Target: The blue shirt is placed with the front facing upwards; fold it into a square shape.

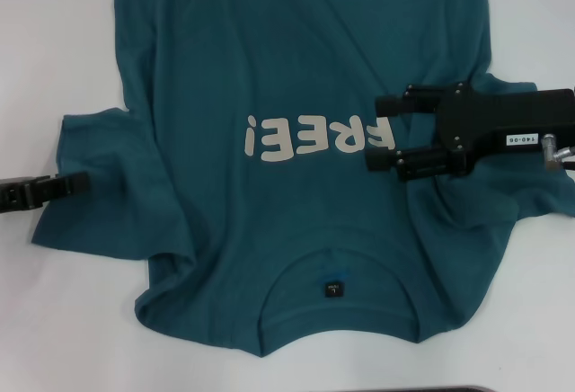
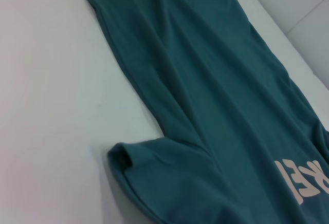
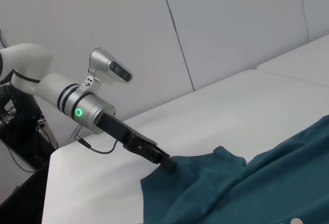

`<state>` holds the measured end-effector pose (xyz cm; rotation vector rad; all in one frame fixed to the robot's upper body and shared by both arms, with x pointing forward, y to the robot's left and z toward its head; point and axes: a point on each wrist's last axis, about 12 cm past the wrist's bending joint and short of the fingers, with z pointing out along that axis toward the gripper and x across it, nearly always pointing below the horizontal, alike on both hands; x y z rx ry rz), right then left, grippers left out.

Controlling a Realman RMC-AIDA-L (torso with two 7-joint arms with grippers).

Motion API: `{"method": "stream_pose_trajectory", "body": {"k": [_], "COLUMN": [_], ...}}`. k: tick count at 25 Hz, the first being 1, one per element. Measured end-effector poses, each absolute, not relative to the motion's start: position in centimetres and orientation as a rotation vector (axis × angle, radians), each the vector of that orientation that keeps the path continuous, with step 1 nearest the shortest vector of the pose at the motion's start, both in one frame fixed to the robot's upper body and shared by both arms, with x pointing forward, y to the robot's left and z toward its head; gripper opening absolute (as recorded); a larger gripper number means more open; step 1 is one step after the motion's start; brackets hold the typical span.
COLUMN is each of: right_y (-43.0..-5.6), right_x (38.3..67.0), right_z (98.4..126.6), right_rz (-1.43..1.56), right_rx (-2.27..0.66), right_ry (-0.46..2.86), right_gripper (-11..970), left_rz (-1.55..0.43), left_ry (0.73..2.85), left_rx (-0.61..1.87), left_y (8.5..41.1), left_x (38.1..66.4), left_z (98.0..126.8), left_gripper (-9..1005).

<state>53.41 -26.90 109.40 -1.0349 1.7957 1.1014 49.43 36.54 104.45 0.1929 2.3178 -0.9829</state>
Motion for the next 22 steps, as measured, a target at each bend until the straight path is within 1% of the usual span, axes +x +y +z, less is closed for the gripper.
{"method": "stream_pose_trajectory", "body": {"k": [9, 16, 22], "right_y": [-26.8, -26.7, -26.4], "right_x": [53.3, 53.3, 53.2], "right_z": [109.3, 109.2, 109.2], "right_rz": [1.108, 1.115, 1.126], "right_rx": [-1.033, -1.022, -1.007], "right_ry": [1.794, 1.794, 1.788], "right_gripper": [914, 913, 913], "left_rz": [-0.959, -0.894, -0.836], "left_ry": [2.308, 2.316, 2.320], "left_rx": [0.202, 0.169, 0.167], "left_y": [36.8, 38.4, 40.2], "left_x": [49.9, 50.0, 50.4], "left_z": [105.0, 105.6, 106.7], "left_gripper": [30, 2, 2]}}
